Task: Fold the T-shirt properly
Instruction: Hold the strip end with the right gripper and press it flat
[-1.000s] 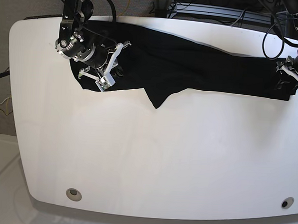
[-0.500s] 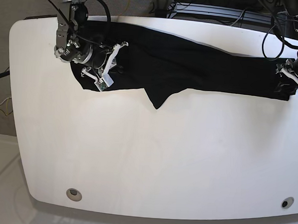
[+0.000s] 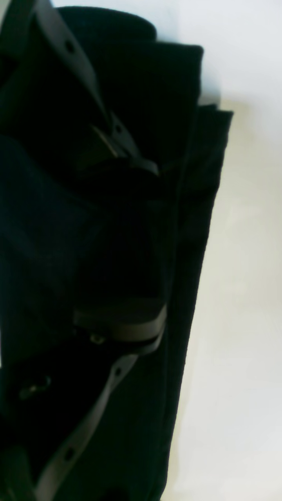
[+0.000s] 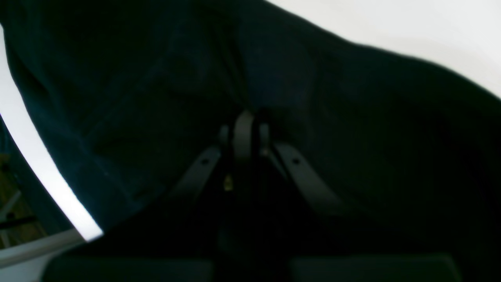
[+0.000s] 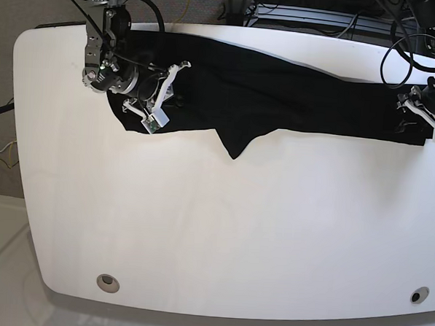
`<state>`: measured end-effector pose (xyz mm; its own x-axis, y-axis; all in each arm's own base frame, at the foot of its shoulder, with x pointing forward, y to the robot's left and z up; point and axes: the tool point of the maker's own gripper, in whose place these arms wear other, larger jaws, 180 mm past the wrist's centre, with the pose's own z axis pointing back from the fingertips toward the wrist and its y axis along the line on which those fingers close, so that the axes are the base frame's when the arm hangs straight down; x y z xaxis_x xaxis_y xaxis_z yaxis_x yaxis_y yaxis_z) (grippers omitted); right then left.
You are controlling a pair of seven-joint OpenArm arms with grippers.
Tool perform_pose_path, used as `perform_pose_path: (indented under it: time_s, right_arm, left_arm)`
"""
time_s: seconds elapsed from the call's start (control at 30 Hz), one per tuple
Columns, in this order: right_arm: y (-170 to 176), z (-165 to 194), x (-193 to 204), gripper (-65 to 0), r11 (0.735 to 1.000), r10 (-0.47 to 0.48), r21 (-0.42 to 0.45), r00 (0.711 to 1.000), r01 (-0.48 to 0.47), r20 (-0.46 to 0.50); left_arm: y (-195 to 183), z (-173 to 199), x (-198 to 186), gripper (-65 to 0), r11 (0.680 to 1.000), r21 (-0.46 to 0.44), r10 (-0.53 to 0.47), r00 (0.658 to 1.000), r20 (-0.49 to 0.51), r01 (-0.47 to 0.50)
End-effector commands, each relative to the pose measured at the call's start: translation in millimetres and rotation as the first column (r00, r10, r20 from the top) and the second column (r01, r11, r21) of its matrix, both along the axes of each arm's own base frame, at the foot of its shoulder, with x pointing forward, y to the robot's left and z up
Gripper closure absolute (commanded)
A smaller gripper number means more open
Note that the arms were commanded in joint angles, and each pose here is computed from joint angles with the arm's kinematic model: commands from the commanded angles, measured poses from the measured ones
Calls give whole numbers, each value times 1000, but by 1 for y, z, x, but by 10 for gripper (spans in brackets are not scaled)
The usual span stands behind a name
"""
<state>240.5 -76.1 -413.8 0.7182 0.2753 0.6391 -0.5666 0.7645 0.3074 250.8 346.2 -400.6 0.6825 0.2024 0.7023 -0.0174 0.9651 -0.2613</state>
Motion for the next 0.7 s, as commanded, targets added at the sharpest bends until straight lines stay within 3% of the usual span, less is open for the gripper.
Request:
perform_pose_path:
  time_s: [0.0,0.33,0.53,0.67]
  right_arm:
    - [-4,8,7,-7,1000,-12,16,999,12,36]
    - [-10,26,24,-8,1000,-14,0,995,14,98]
    - [-21,43,52,-73,999,-45,-4,984,46,173]
    - [-31,46,67,-72,997,-72,-25,976,79,205]
  left_arm:
    - [6,21,11,-362,999,33,-13,998,58,11]
    - [9,36,19,-364,998,54,-18,996,90,13]
    - [-1,54,24,-363,993,100,-76,990,119,65]
    - [-4,50,24,-361,993,94,-78,991,113,67]
